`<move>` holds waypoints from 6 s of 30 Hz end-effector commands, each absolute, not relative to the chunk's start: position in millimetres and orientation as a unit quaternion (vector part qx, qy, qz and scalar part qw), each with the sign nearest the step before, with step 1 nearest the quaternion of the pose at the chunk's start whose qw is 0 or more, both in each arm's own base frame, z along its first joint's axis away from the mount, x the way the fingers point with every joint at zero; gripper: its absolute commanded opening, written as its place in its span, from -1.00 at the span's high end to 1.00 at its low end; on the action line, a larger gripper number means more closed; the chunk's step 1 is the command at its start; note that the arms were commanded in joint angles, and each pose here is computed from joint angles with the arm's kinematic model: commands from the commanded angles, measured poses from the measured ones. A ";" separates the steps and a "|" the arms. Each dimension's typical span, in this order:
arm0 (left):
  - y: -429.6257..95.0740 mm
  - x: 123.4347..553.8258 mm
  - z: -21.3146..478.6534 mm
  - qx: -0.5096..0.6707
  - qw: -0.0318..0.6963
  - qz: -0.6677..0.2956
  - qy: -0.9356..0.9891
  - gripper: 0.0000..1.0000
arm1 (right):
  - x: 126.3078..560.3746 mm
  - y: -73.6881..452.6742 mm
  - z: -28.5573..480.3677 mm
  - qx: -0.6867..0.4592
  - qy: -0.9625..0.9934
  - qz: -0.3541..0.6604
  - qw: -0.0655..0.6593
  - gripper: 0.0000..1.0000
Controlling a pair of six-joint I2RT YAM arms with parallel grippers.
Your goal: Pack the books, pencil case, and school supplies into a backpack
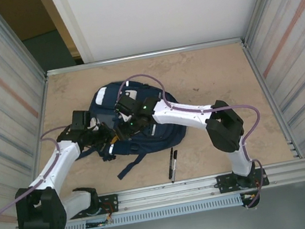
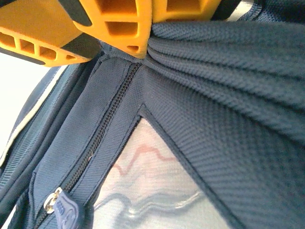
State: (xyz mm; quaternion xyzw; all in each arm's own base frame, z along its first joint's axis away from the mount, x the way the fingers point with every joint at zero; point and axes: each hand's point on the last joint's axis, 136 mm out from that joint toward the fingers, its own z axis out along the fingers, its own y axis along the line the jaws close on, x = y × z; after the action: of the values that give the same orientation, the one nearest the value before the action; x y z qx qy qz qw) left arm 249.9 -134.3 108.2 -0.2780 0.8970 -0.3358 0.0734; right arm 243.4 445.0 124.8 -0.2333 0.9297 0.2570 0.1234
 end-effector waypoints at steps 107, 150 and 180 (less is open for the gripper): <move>-148.5 248.2 122.7 -0.204 0.127 -0.393 0.888 1.00 | 215.8 399.7 61.3 -0.013 0.991 0.104 0.086 0.51; -120.3 277.2 128.0 -0.249 0.156 -0.343 0.892 1.00 | 220.8 217.5 116.8 0.078 0.940 0.033 0.331 1.00; -106.7 287.1 114.9 -0.345 0.119 -0.351 0.862 -0.16 | 260.8 361.9 150.2 -0.129 0.908 0.257 0.304 1.00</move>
State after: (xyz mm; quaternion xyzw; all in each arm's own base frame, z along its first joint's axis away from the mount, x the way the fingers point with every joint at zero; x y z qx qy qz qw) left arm 301.3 -97.7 116.5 -0.3113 0.8798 -0.3356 0.1283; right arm 259.0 361.0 149.2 -0.1205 0.9083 0.2564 0.3077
